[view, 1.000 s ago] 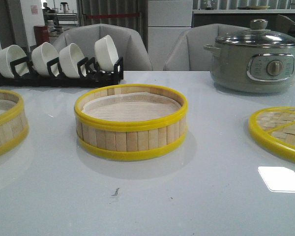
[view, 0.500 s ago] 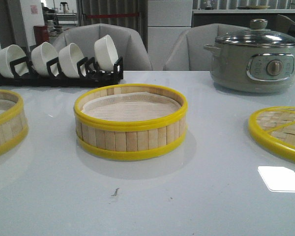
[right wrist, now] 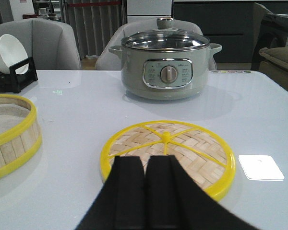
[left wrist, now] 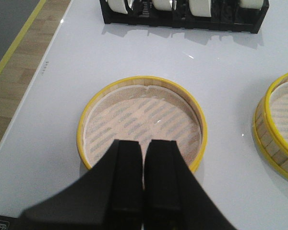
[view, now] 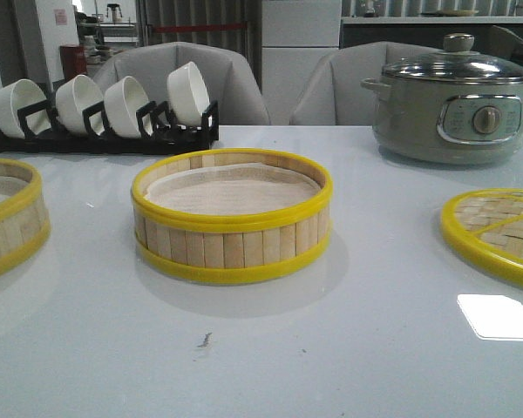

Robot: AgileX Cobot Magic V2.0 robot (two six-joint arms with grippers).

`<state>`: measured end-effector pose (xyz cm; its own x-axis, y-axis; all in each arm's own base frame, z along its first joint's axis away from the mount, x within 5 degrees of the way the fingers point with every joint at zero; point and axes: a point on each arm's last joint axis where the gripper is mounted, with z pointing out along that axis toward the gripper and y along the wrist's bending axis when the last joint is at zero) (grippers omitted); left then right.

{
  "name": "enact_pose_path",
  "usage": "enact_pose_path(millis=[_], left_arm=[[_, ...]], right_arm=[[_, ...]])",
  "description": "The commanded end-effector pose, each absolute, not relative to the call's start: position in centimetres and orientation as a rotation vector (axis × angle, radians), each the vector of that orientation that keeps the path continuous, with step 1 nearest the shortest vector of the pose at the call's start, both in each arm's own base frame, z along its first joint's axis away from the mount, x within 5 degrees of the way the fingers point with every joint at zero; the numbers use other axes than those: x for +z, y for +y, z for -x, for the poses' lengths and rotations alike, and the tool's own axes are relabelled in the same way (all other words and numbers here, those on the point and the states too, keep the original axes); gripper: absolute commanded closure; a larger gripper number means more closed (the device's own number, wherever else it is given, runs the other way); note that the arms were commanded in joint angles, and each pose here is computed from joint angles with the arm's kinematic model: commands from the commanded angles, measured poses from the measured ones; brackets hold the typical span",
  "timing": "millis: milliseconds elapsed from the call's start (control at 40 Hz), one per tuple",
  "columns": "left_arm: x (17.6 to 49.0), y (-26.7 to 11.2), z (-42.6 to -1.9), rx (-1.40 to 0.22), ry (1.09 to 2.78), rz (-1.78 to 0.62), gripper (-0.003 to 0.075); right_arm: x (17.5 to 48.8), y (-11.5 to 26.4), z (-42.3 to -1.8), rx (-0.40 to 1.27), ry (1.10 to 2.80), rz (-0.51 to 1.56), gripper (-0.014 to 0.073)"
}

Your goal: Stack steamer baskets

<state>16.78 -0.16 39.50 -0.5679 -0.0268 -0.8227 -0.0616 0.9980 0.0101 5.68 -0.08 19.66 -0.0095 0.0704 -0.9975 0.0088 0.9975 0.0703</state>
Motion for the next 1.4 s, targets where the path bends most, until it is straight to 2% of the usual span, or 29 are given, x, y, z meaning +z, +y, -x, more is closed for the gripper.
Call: enact_pose_path(millis=[0,675,825,900,975,1075,1175,1250,1375], left_arm=[[41.2,-0.3,-16.9,0.036,2.058,0.043,0.0628],[41.6,-0.7,-17.1,-0.036,2.005,0.056,0.0628],[41.5,-0.7,-17.1,-0.042,2.012,0.059,0.0628],[41.5,-0.8,-17.1,-0.049,2.014,0.061,0.0628],[41.5,-0.8,-17.1,-0.051,2.014,0.062,0.0628],[41.6,-0.8,-17.1,-0.052,2.010,0.061,0.0628],[41.6,-0.8,-17.1,-0.052,2.010,0.061,0.0628],[41.6,-0.8,-17.1,-0.052,2.010,0.061,0.0628],[41.6,-0.8,-17.1,-0.052,2.010,0.061,0.0628]], right_arm=[[21.0,0.0,-5.4,0.039,1.462,-0.036,0.0539],[21.0,0.0,-5.4,0.013,1.470,-0.015,0.0539],[22.0,0.2,-5.3,0.028,1.362,0.000,0.0539],[23.1,0.1,-5.0,0.096,1.327,-0.056,0.0539],[25.6,0.0,-4.6,0.169,1.336,-0.134,0.0539],[29.0,-0.2,-4.8,0.162,1.456,-0.176,0.0539],[32.0,-0.3,-6.7,0.144,1.596,-0.202,0.0539],[33.4,-0.3,-8.9,0.133,1.695,-0.218,0.0539],[34.8,-0.3,-11.0,0.135,1.749,-0.226,0.0539]])
